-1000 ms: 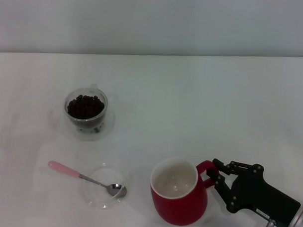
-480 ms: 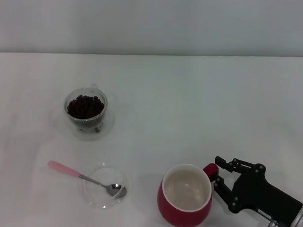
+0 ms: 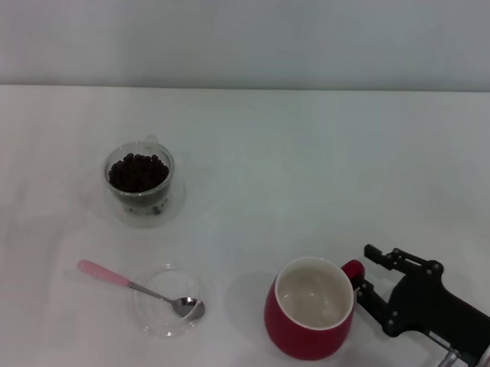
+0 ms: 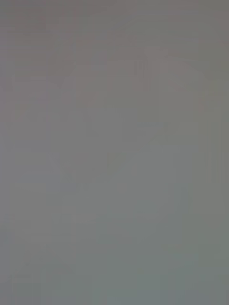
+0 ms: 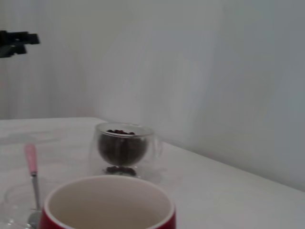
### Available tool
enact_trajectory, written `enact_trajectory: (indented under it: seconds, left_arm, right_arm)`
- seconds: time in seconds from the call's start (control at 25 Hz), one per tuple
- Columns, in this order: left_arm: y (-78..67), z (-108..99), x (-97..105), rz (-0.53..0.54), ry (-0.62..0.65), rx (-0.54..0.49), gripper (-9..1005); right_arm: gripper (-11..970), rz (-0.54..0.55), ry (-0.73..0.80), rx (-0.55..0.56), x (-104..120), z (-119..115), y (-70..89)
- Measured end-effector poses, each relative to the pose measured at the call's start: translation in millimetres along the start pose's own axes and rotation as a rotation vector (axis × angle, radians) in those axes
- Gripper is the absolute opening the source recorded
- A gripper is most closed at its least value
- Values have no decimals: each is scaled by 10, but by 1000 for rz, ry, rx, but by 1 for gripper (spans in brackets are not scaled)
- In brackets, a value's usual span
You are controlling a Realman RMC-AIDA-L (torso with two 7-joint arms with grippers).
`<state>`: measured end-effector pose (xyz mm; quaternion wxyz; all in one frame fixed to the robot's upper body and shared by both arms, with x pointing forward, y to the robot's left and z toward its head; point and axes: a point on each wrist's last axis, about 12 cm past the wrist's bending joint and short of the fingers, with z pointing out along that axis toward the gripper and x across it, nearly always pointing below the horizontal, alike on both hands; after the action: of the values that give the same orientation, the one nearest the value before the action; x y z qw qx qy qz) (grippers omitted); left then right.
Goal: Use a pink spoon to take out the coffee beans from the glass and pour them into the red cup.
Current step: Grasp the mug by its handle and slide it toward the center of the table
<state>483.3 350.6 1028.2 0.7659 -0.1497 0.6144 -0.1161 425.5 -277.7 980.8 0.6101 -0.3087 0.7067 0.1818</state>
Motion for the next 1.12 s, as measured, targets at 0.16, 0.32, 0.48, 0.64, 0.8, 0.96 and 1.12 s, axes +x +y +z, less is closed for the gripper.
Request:
enact_trajectory:
  seconds: [0.16,0.32,0.48,0.64,0.8,0.96,1.12]
  left_arm:
    - [9,-12,-5,2,-1,-1,683]
    - [13,-21,-6,3,-1,0,683]
    - [13,-18,1,4,5,-1,683]
    - [8,-3,-4,3,0,-1,684]
    - [-5,15,-18,22,-12,7,684]
    - [-16,23,-18,49,-13,13,683]
    - [-21,5,1,50,-5,9,683]
  right_arm:
    - [358,8,7,30,33,-78,-43]
    - [512,11,8,36,52,-142,-54]
    - [646,14,-16,25,42,-203,-37]
    - [675,14,-33,18,31,-250,-38]
    - [675,12,-32,26,38,-296,-71]
    - [675,15,-40,30,34,-327,-77]
    - [675,22,-78,50,4,-397,-80]
